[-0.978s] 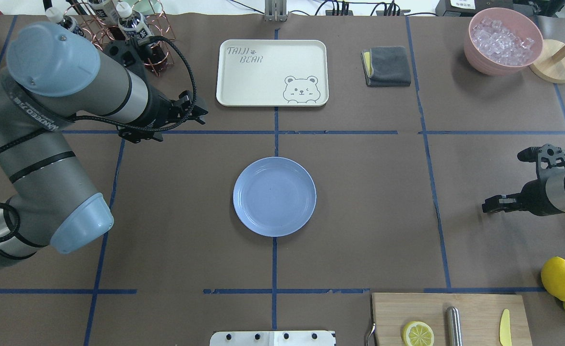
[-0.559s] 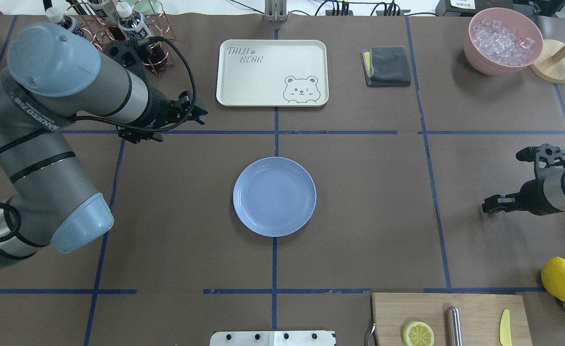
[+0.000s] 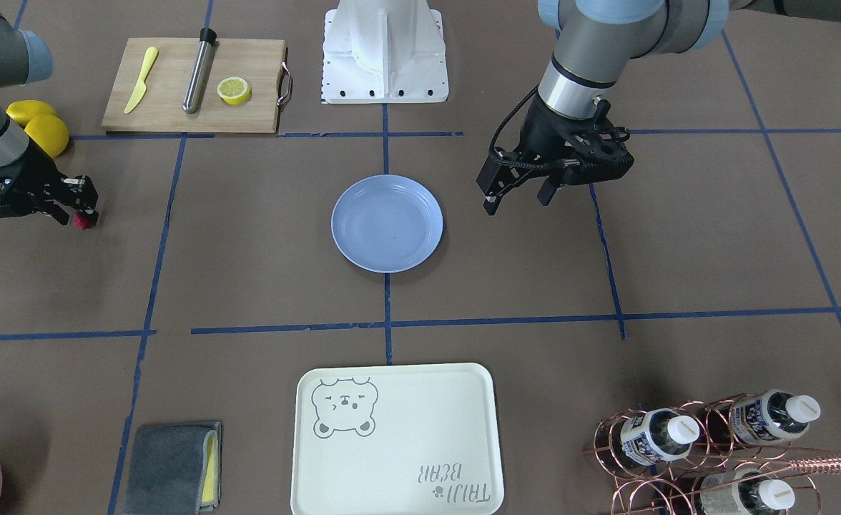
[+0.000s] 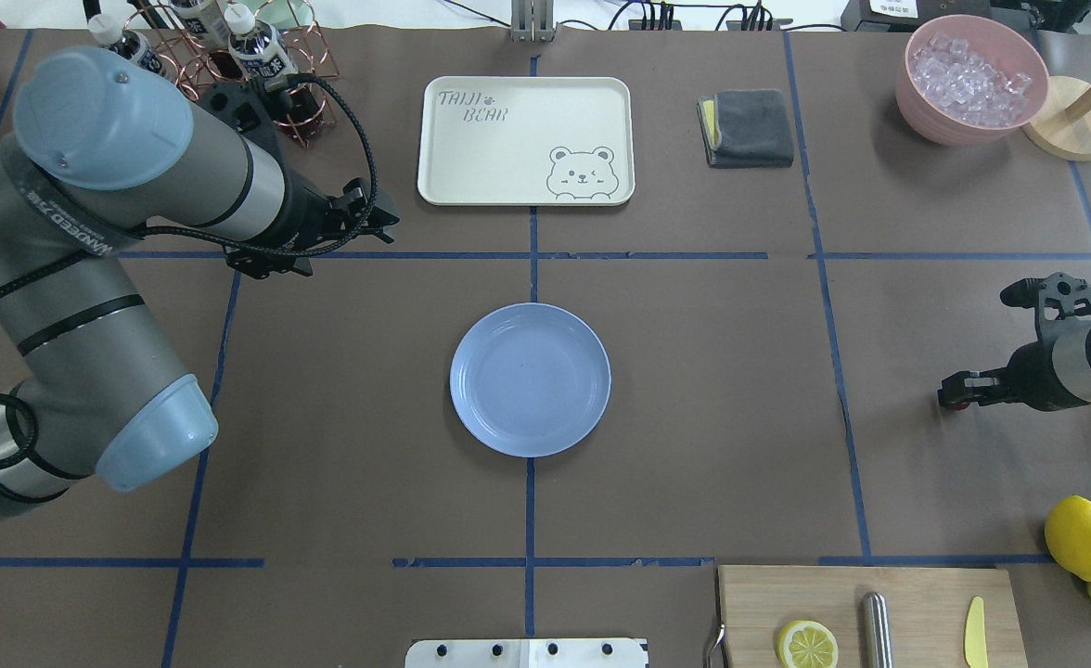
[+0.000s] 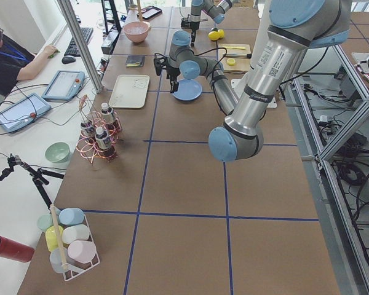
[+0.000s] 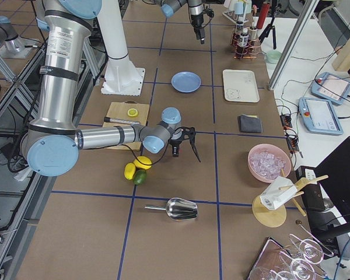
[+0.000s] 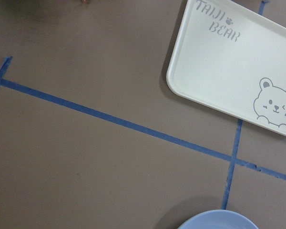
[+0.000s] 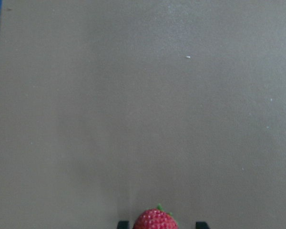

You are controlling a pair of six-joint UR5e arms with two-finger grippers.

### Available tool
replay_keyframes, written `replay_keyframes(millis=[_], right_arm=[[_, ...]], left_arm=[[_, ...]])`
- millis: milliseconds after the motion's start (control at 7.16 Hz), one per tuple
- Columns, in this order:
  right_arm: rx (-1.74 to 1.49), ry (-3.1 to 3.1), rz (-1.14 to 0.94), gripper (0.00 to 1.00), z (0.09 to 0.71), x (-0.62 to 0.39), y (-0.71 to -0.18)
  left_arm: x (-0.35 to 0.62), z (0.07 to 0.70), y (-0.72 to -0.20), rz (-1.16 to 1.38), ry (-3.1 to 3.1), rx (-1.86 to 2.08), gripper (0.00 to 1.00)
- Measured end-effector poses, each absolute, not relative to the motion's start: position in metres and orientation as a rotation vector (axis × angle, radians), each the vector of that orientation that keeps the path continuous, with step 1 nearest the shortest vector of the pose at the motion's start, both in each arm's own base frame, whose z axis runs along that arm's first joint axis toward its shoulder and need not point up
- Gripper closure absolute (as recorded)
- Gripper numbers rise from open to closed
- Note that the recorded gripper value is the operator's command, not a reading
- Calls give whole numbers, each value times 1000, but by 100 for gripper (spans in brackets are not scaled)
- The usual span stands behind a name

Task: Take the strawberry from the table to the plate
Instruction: 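Lower the right gripper onto the red strawberry and close on it, then carry the strawberry with the right gripper over the light blue plate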

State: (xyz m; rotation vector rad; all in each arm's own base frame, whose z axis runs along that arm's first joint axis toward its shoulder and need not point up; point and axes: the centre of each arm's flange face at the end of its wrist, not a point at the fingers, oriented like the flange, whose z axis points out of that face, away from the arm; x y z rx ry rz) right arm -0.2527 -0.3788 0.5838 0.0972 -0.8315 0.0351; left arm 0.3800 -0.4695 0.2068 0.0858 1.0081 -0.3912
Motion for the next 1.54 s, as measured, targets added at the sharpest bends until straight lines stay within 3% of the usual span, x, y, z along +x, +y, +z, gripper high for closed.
replay_keyframes(millis=[140, 279, 838, 1118, 1537], right_arm=[[97, -832, 35, 87, 584, -253, -379], [99, -833, 36, 100, 583, -252, -379], [116, -869, 57, 100, 534, -233, -385], [85, -874, 81, 100, 422, -244, -413], [57, -865, 66, 100, 238, -359, -433]], left_arm=[[380, 207, -469, -391, 1008, 85, 0], [380, 208, -469, -391, 1007, 84, 0], [373, 207, -472, -388, 1012, 77, 0], [335, 219, -496, -340, 979, 137, 0], [262, 283, -524, -191, 838, 248, 0]])
